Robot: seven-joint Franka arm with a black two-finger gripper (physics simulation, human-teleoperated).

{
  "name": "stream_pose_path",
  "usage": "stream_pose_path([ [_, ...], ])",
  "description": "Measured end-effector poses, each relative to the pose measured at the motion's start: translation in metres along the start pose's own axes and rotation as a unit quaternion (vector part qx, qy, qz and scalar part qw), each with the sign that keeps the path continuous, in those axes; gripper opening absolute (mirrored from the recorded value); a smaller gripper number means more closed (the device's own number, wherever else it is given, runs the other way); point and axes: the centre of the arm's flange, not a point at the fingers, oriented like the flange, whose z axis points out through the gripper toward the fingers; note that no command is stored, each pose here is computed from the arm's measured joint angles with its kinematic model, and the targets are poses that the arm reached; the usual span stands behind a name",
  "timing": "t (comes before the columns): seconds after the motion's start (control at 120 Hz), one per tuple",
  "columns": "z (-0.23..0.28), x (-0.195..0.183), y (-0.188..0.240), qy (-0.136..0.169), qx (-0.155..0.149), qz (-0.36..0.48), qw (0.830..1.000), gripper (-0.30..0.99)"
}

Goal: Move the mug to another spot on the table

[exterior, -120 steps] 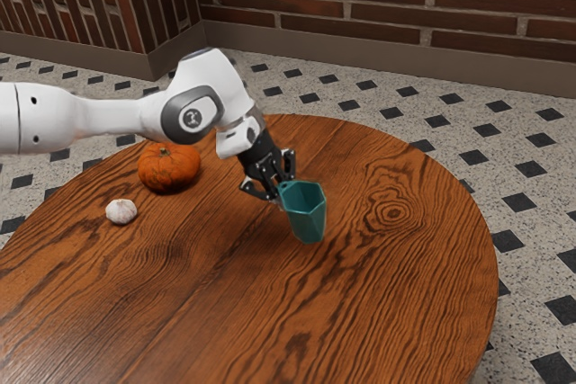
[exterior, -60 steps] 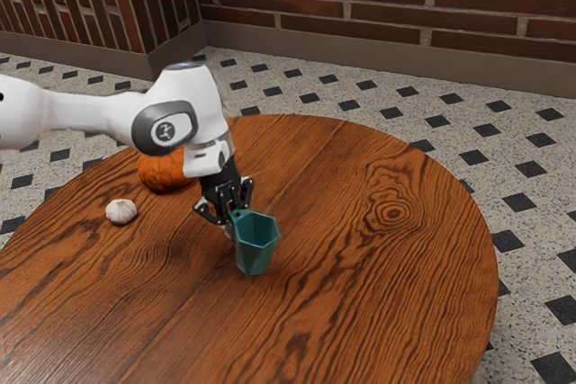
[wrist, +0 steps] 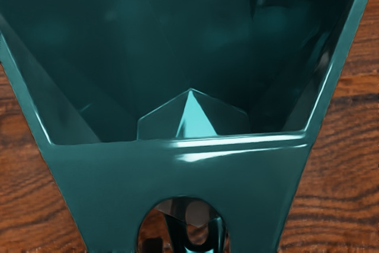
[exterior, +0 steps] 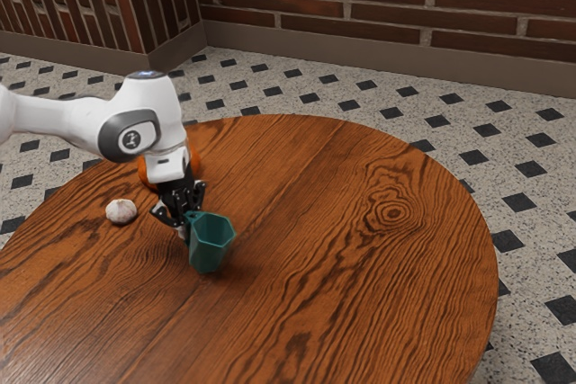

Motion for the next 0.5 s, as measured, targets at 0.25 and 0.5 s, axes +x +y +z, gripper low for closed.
stream_pose_path([
  [0.25, -0.008, -0.024, -0.005, -0.018, 0.013, -0.017, 1.0, -0.02],
  [0.5, -0.013, -0.015, -0.017, -0.02, 0.033, -0.005, 0.999, -0.02],
])
